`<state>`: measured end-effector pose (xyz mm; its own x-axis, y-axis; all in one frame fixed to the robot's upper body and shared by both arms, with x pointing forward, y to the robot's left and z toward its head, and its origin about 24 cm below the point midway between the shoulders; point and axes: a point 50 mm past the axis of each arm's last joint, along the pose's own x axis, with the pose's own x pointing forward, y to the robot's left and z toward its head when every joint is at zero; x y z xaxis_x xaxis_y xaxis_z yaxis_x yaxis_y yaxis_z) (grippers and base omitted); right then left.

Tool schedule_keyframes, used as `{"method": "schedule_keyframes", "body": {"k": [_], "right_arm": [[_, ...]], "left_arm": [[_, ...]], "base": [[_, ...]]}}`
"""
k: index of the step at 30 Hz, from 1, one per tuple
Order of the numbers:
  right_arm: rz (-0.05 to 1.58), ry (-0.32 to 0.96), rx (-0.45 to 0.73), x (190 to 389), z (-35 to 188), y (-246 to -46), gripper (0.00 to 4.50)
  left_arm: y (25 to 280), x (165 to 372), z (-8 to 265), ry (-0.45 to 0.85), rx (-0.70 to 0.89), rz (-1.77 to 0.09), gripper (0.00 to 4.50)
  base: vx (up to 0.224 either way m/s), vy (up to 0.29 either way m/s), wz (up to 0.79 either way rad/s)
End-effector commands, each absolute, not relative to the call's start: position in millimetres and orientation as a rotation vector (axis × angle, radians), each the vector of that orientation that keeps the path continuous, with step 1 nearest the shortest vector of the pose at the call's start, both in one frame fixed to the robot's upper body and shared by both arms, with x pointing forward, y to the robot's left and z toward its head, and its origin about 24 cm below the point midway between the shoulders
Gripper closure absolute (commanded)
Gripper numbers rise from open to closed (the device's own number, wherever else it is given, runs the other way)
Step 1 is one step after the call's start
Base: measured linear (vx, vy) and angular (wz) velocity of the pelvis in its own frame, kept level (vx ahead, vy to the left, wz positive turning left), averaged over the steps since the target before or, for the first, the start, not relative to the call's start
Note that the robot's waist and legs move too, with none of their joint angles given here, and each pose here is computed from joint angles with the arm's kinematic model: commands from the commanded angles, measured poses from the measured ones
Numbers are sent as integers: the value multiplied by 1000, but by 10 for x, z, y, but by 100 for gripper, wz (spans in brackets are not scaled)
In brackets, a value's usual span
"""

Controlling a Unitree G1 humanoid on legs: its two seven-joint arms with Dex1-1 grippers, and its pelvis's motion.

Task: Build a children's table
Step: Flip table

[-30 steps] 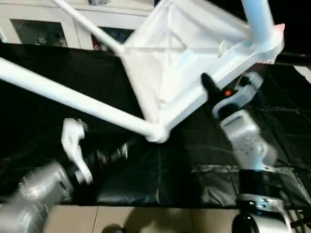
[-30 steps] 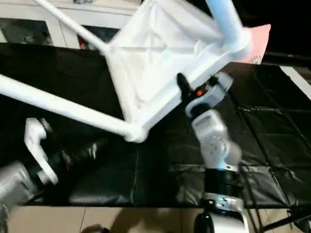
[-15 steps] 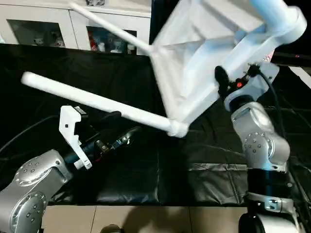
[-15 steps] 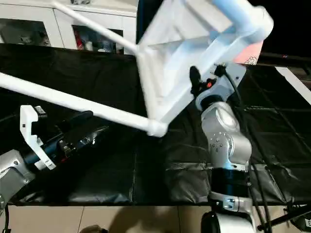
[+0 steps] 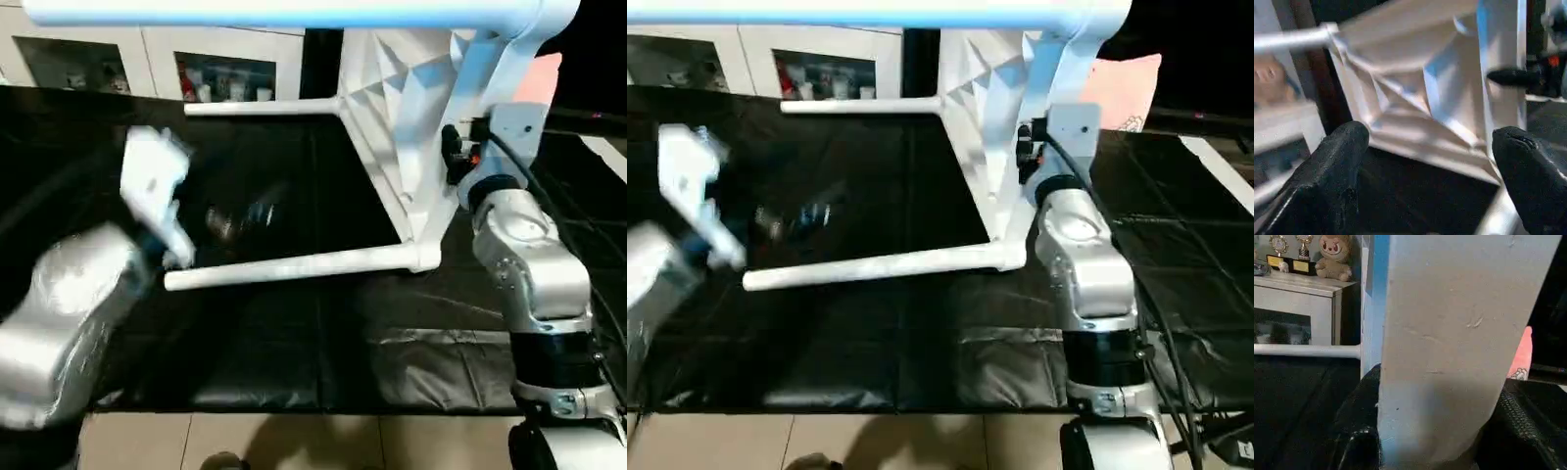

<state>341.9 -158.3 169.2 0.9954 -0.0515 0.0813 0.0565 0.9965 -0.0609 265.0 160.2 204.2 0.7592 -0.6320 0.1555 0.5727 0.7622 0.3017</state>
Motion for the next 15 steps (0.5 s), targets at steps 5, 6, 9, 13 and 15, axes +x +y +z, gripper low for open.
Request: {"method": "schedule_keyframes", "body": {"k": [5,6,9,13,15], "right_arm": [[-62,-80,-149,3412,1672,-1493,262],[-49,-56,-158,3418,1600,-1467,262],[-38,-32,-167,3424,1520,-1445,192],[-46,-16,-165,3463,1442,-1469,159],[-42,-41,-106,3496,1442,-1497,159]], "left_arm": [[1558,2722,2265,-360,564,-613,0],[1531,2741,2384,-431,671,-585,0],[1495,2753,2521,-515,779,-550,0],[1443,2728,2741,-669,846,-483,0],[1438,2726,2846,-737,902,-436,0]], "base": [[0,0,0],[0,0,0],[0,0,0],[0,0,0],[0,0,0]]}}
